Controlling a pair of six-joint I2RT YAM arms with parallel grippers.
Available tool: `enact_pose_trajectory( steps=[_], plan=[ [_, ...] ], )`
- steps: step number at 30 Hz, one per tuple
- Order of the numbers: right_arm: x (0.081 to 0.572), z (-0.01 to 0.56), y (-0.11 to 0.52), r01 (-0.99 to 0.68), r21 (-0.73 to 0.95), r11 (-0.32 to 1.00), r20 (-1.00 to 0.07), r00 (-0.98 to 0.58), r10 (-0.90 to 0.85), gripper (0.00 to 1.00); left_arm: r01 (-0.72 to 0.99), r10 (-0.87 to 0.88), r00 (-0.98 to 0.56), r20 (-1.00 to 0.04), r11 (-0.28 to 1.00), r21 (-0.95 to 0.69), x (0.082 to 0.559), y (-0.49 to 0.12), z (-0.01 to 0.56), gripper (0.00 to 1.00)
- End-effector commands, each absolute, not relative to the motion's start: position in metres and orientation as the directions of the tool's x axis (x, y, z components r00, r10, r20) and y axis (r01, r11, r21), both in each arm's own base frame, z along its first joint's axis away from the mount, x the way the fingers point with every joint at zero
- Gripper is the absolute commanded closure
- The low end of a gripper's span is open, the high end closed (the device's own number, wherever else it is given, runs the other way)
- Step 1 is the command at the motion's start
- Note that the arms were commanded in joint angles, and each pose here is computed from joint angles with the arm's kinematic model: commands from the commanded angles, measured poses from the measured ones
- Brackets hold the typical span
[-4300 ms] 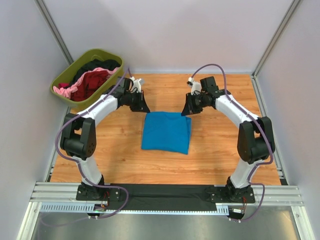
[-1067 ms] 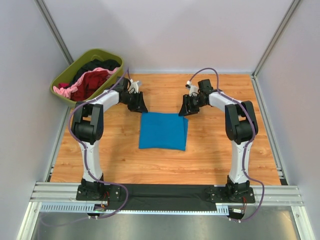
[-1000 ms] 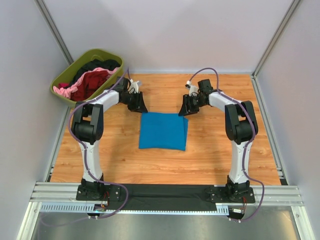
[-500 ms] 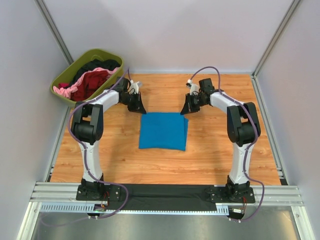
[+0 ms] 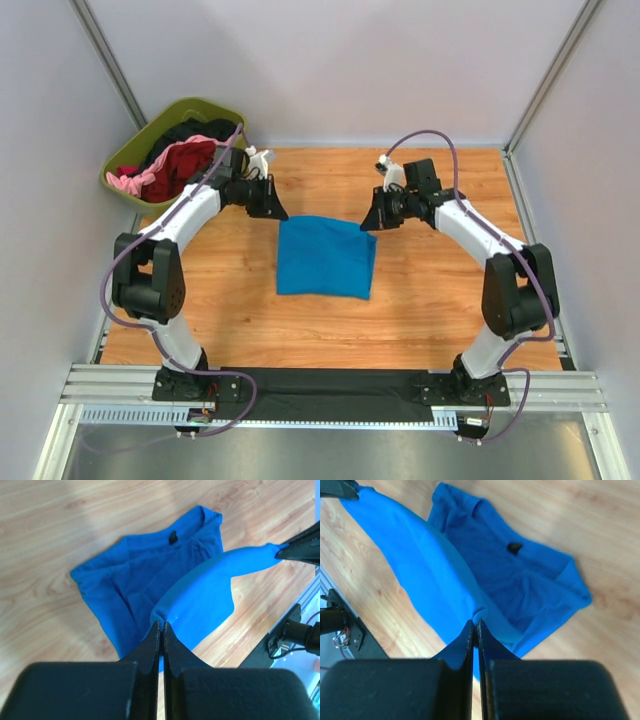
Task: Fold and stack the t-shirts
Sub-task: Fold the tshirt
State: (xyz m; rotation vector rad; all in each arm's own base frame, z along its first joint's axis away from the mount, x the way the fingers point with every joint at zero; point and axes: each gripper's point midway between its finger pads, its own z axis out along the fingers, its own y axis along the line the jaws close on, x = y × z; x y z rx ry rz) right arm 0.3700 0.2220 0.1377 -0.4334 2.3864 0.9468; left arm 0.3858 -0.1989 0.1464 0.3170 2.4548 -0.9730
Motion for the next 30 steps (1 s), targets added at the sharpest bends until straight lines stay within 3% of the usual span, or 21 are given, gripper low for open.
enact_pose_trajectory(
  steps=[1, 10, 17, 25, 27, 30],
  plan=[
    [0.355, 0.161, 0.219, -0.446, 0.528, 0.723, -0.618, -0.786, -0.034, 1.00, 0.408, 0.040, -0.837, -0.545, 0.709, -0.575, 0.368, -0.197, 0.168, 1.00],
    [0.325, 0.166, 0.206, -0.404, 0.510, 0.760, -0.645, -0.763, 0.027, 1.00, 0.473, 0.073, -0.807, -0.585, 0.673, -0.569, 0.361, -0.215, 0.189, 1.00],
    [0.349, 0.141, 0.192, -0.337, 0.464, 0.819, -0.655, -0.754, 0.061, 1.00, 0.461, 0.053, -0.804, -0.592, 0.685, -0.564, 0.406, -0.232, 0.183, 1.00],
    [0.389, 0.093, 0.166, -0.213, 0.425, 0.880, -0.626, -0.772, 0.116, 0.99, 0.399, 0.062, -0.847, -0.529, 0.730, -0.554, 0.469, -0.250, 0.125, 1.00],
    [0.402, 0.080, 0.162, -0.192, 0.409, 0.892, -0.622, -0.774, 0.118, 0.94, 0.378, 0.072, -0.861, -0.504, 0.753, -0.539, 0.479, -0.248, 0.100, 1.00],
    [0.420, 0.059, 0.160, -0.174, 0.390, 0.904, -0.598, -0.795, 0.105, 0.95, 0.368, 0.083, -0.860, -0.504, 0.784, -0.500, 0.497, -0.245, 0.079, 0.86]
  ],
)
